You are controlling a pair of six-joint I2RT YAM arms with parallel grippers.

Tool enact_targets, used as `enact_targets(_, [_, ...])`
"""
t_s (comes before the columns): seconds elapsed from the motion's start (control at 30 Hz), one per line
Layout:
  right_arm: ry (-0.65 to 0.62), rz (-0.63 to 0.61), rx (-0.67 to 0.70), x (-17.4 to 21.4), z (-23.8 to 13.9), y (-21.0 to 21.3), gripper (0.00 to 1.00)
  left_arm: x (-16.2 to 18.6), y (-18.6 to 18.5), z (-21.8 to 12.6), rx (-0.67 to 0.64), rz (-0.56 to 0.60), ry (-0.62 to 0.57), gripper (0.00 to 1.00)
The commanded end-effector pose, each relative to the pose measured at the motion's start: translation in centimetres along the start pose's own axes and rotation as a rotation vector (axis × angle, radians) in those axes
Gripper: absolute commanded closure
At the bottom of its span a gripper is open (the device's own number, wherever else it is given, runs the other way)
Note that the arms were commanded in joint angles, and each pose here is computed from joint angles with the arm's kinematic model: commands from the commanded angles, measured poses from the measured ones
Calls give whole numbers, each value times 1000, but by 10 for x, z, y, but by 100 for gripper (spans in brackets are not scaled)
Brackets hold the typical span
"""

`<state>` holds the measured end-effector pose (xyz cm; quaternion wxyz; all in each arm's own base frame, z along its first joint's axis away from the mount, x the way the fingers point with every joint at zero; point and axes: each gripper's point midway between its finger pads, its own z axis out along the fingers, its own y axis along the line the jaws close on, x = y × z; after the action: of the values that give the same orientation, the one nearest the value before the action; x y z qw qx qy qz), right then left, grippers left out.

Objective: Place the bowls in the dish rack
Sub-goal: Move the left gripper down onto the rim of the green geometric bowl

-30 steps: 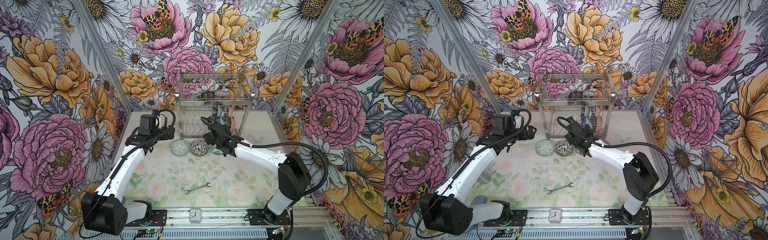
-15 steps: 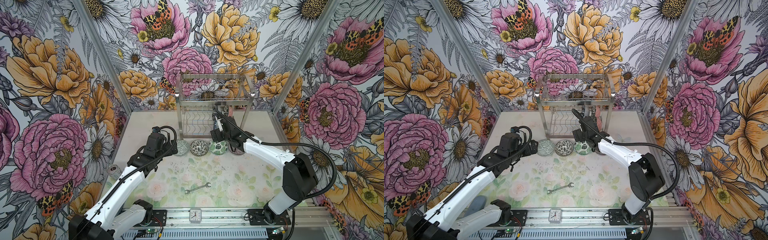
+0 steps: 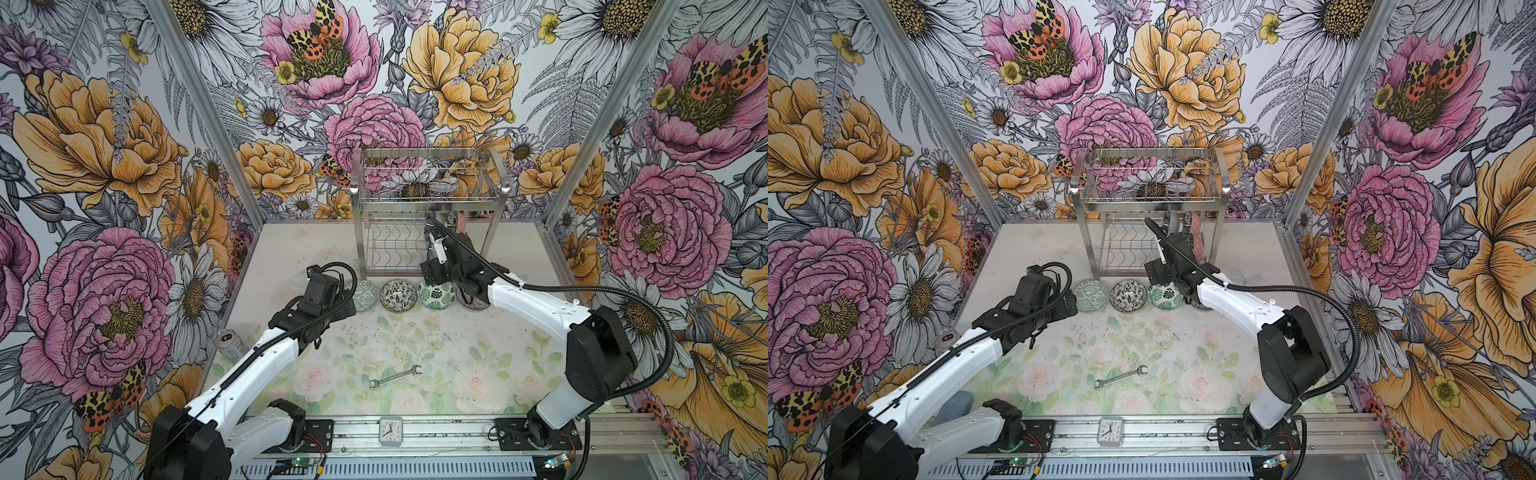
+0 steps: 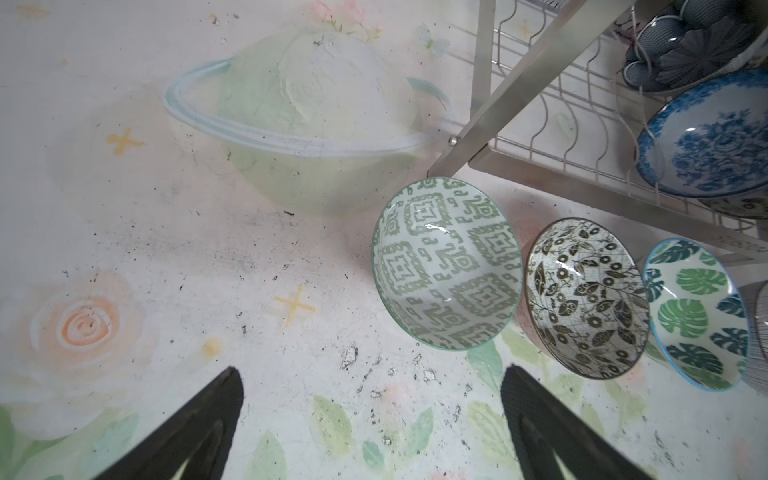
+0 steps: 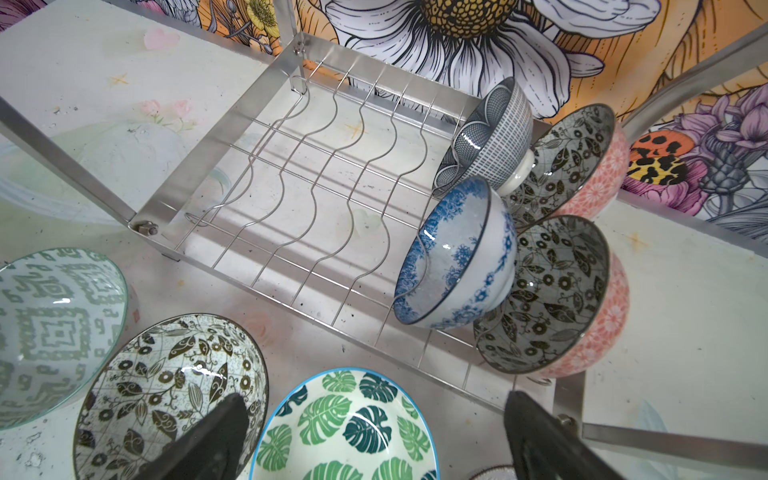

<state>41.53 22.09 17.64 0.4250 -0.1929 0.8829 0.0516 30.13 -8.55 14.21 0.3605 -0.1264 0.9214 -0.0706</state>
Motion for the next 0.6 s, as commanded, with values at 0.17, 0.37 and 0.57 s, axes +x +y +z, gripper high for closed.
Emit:
enact_targets(0.17, [-34,21,36,-7,-15,-10,2,0,-2,44,33,-22,34,1])
enact_targets(0.37, [-21,19,17,-4,-13,-6,2,-5,-5,64,39,-29,31,5])
enact_targets(0.57, [-9,13,16,-1,-9,-5,2,-6,-6,85,36,-17,65,18])
